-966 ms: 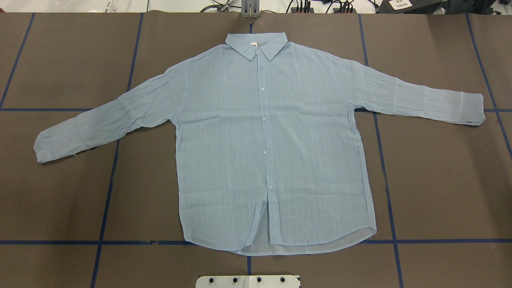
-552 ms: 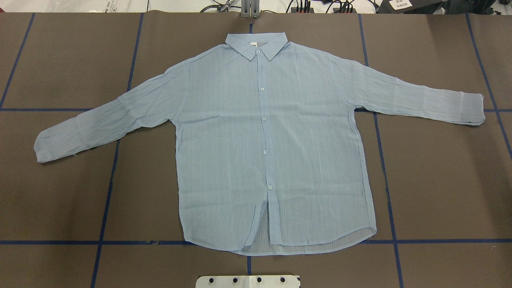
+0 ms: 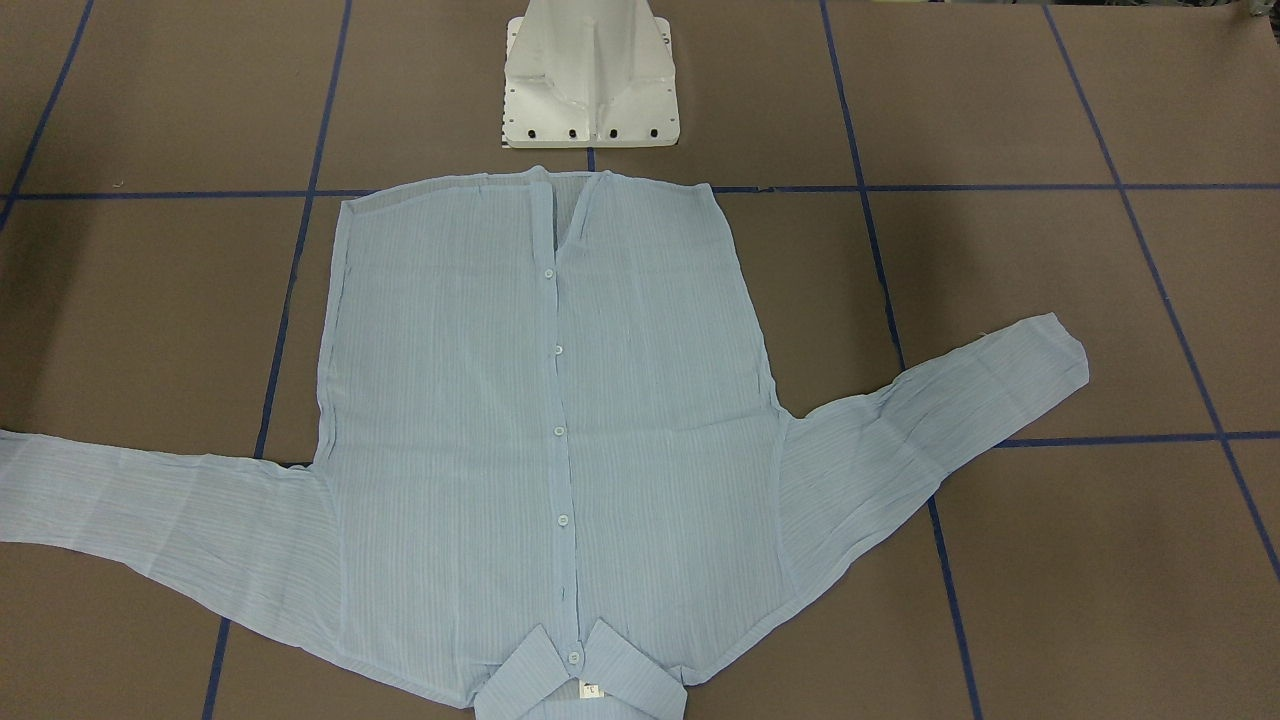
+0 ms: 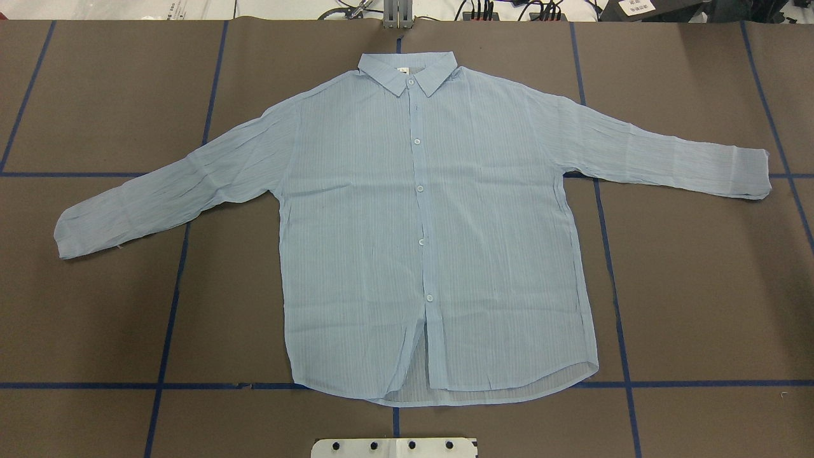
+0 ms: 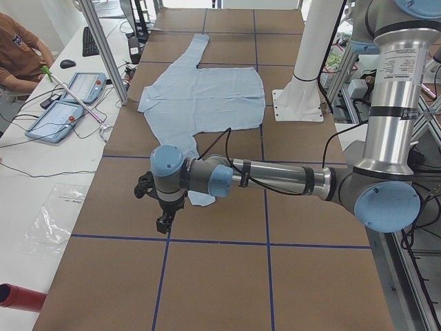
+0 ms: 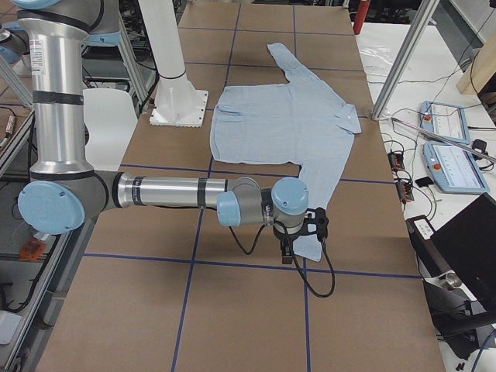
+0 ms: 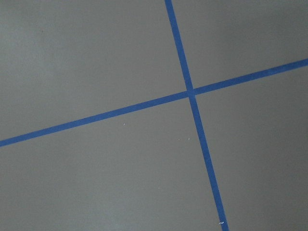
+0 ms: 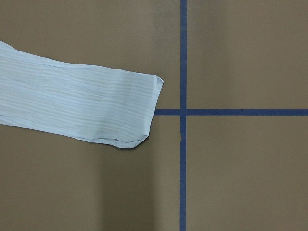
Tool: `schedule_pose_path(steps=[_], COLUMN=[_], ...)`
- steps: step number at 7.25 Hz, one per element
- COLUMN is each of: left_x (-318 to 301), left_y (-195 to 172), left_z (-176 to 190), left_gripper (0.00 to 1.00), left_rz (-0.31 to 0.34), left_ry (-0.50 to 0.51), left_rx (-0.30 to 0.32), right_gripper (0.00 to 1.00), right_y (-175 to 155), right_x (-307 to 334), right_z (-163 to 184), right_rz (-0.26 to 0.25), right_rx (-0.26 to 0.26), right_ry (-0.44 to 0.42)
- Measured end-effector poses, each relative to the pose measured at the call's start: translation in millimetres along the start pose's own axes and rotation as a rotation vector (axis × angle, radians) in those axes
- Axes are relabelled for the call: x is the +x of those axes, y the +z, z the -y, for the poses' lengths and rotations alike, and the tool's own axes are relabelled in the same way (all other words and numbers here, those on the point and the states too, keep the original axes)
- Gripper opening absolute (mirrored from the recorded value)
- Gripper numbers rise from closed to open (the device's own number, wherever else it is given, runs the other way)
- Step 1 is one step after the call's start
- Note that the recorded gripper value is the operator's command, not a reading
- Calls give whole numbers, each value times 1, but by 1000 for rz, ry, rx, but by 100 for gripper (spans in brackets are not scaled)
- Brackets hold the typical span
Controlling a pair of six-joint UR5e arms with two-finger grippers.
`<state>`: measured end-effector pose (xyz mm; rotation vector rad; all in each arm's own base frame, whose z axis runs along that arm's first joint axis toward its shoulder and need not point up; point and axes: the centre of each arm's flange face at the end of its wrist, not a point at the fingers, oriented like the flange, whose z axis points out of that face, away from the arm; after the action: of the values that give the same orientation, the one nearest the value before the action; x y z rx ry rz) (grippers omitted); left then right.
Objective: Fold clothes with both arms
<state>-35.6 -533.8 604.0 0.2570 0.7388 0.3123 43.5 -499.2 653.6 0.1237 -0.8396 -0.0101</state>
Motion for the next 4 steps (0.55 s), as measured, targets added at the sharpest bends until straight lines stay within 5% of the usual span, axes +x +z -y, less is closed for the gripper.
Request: schedule_pose_path(steps=[4], left_x=[8], left_y=[9], left_z=[23], left_gripper=[99], left_rz=[-45], left_ry=[80], left_rx=[69], right_gripper=[100], right_y=[108], right_x=[-26], right_z=[38], right_rz=[5], right_rx=[26], right_ry=[-36])
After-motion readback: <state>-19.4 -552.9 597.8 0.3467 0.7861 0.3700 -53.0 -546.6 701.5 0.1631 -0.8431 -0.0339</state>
